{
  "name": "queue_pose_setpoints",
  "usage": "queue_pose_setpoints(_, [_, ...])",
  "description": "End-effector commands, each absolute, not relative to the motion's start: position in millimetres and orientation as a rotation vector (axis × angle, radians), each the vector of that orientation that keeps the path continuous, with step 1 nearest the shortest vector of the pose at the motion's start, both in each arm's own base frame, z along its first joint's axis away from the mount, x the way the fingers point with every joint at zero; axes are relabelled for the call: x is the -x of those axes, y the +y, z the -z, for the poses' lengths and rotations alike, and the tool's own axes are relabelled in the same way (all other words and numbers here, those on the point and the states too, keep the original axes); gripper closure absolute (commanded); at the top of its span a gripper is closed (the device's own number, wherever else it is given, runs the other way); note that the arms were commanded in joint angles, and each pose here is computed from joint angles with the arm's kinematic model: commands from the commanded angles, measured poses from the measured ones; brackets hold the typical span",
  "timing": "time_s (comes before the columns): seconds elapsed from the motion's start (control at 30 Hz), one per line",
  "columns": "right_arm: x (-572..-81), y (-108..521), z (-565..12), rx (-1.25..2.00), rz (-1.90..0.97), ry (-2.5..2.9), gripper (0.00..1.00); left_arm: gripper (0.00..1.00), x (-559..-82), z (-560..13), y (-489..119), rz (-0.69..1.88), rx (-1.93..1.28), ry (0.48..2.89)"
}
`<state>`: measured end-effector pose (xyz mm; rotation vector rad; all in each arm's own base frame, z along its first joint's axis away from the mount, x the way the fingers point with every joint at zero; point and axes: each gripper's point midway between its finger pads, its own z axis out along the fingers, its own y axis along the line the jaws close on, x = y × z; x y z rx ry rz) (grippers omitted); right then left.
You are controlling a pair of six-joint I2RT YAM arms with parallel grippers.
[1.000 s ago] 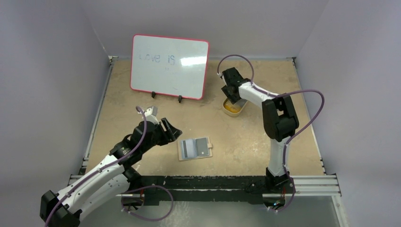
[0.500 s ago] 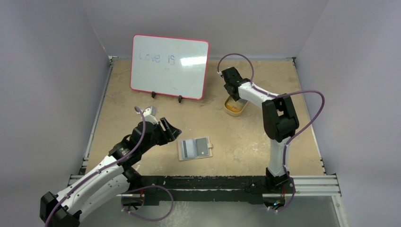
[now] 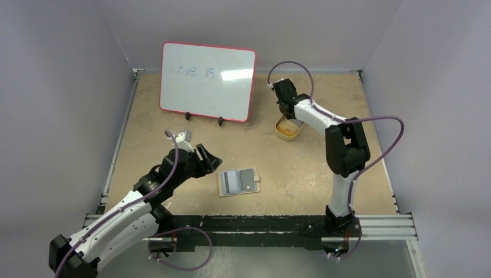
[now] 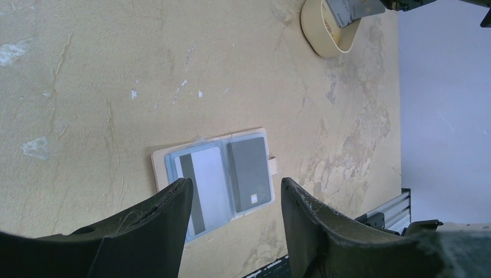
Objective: Put the credit cards into the card holder
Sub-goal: Pick up the credit card from the storage box.
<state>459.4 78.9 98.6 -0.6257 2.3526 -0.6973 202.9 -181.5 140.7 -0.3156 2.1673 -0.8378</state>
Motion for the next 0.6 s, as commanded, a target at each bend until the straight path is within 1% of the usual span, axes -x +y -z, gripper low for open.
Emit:
queue_pose_setpoints(0.0, [-469.4,74.5,-144.8,0.519,0.703,2.277,0.86,0.43,-207.6,-148.2,-183.7,0.853,0.316,2.131])
queue_pose_setpoints(0.13, [-446.4,96.6,-147.1,0.56,0.551,2.366,0.99,0.43,-207.8,-147.7,-184.6,0.861,0.325,2.129])
queue_pose_setpoints(0.17, [-438.7,103.9,-147.1,0.57,0.503,2.387,1.0,0.43,-207.4,-147.7,-185.2,0.866,0.325,2.131])
queue_pose_setpoints(0.3, [-410.8,126.2,-151.0,0.578,0.341,2.429,1.0,0.43,-206.0,-150.0,-192.2,0.909,0.316,2.138])
queue_pose_setpoints(0.4, [-396.9,137.9,-162.7,0.516,0.232,2.411,1.0,0.43,-205.3,-156.3,-198.1,0.951,0.31,2.133])
queue_pose_setpoints(0.5, [-383.9,162.4,-174.9,0.501,0.01,2.357,1.0,0.43,-206.5,-166.3,-201.5,0.975,0.311,2.119])
queue_pose_setpoints(0.57, [-374.3,183.2,-196.4,0.497,-0.176,2.269,1.0,0.43,-208.5,-174.0,-203.5,0.991,0.317,2.104])
